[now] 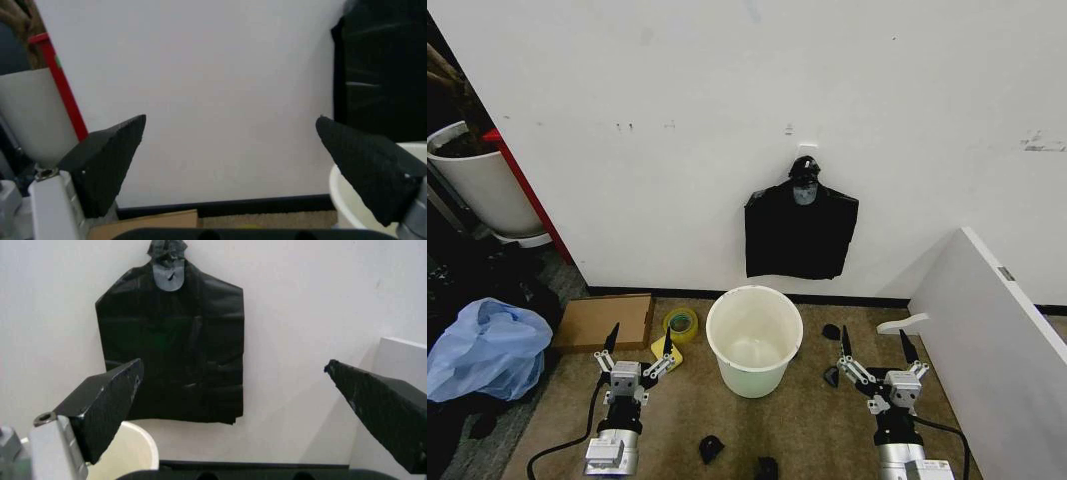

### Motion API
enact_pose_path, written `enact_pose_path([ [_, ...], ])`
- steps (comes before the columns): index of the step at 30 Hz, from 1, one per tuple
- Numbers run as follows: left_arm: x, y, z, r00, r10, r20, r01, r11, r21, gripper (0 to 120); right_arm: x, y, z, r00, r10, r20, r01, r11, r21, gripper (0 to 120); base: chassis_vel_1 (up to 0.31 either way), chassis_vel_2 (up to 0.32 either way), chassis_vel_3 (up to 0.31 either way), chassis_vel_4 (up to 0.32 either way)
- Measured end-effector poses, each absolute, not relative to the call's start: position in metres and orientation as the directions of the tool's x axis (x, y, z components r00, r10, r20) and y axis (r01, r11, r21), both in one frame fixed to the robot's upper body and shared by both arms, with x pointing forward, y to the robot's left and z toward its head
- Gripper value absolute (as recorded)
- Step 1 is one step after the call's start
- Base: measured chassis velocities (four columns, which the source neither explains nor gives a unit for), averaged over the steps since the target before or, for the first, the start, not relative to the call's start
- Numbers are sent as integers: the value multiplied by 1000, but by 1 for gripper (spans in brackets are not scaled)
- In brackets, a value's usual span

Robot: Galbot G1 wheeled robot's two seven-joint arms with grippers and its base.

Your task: Place the garbage bag over the trash bin.

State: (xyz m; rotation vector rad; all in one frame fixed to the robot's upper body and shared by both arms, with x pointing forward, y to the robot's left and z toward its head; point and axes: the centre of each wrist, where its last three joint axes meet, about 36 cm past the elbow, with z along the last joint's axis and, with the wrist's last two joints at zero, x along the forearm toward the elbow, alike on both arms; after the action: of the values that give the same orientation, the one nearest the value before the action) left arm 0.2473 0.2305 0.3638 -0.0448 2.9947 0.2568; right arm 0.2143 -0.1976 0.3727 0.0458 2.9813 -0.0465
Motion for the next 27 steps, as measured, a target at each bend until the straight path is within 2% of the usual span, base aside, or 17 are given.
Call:
enact_pose_path([
  [9, 244, 233, 363, -991, -21, -133, -44, 985, 168, 100, 213, -193, 378, -988, 36, -152, 37, 999, -9, 100, 0, 0, 0, 0],
  [15, 240, 236, 360, -992, -34, -124, -54, 984, 168, 100, 236, -183, 378, -993, 5, -119, -9, 993, 114, 100, 0, 0, 0, 0],
  [18, 238, 241, 360, -992, -39, -122, -59, 985, 164, 100, 264, -181, 380, -994, -30, -102, -52, 974, 221, 100, 0, 0, 0, 0],
  [21, 252, 243, 363, -992, -18, -122, -35, 990, 138, 100, 294, -188, 389, -995, -49, -88, -81, 914, 398, 100, 0, 0, 0, 0],
  [23, 254, 245, 363, -992, -10, -123, -27, 990, 138, 100, 303, -190, 391, -995, -58, -85, -90, 891, 446, 100, 0, 0, 0, 0],
  [25, 253, 247, 362, -993, -4, -115, -19, 991, 133, 100, 327, -194, 396, -992, -87, -88, -121, 836, 535, 100, 0, 0, 0, 0],
  [27, 249, 252, 361, -994, -2, -109, -17, 990, 138, 100, 355, -197, 402, -985, -140, -96, -169, 740, 651, 100, 0, 0, 0, 0],
])
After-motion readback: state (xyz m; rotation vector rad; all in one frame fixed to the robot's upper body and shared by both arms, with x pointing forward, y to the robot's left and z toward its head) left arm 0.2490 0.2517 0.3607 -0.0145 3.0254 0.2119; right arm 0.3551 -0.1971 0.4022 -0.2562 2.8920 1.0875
